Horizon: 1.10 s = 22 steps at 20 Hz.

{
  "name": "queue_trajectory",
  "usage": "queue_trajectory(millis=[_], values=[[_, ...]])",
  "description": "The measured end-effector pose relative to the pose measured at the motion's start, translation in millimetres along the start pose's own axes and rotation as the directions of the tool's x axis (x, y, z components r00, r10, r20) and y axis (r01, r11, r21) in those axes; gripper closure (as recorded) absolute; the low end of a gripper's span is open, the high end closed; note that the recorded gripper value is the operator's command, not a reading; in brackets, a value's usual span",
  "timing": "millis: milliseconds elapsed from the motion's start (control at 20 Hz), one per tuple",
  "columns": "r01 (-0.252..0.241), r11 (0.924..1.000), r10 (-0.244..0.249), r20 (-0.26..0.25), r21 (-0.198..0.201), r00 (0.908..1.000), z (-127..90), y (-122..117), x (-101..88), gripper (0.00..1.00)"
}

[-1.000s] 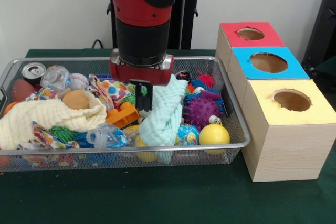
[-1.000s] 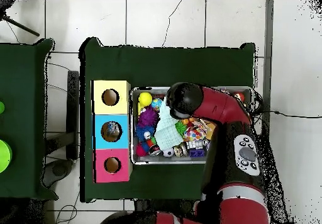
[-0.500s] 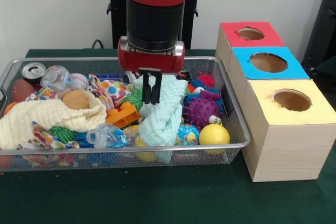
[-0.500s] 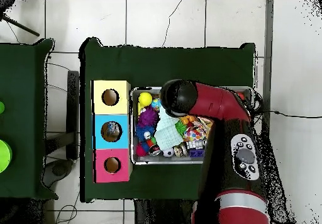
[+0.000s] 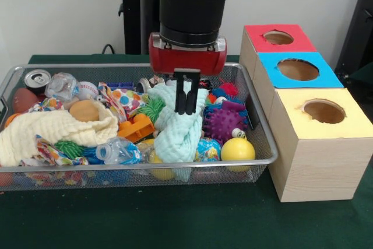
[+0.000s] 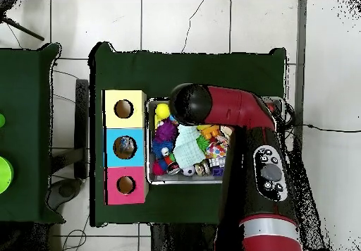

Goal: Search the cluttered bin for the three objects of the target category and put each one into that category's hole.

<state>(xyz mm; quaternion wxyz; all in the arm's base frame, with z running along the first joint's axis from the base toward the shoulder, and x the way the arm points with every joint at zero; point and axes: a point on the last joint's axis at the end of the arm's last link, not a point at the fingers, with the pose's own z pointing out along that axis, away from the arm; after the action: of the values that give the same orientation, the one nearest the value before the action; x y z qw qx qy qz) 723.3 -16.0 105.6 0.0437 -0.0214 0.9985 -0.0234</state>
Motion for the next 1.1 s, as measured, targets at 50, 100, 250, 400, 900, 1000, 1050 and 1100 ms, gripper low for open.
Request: queue_trajectory(millis=[50,100,250,400,900,1000,1050,1100], values=[[0.004,1.0,-0.004,0.003,-0.007,1.0,0,1,-1.2,1.0],[0.007,0.9999,-0.007,0.006,-0.013,1.0,1,2,-2.4,1.0],[0.027,0.9984,-0.026,0.024,-0.05,0.9994,3,5,-9.2,1.0],[0.041,0.9971,-0.039,0.033,-0.064,0.9987,5,5,-11.9,1.0],[0.113,0.992,-0.112,0.015,-0.056,0.9936,21,15,-8.8,1.0],[0.13,0.9909,-0.13,-0.009,-0.037,0.9915,22,21,-5.3,1.0],[0.135,0.9903,-0.136,-0.018,-0.03,0.9905,22,24,-4.1,1.0],[0.144,0.9894,-0.145,-0.033,-0.016,0.9889,21,29,-1.5,1.0]])
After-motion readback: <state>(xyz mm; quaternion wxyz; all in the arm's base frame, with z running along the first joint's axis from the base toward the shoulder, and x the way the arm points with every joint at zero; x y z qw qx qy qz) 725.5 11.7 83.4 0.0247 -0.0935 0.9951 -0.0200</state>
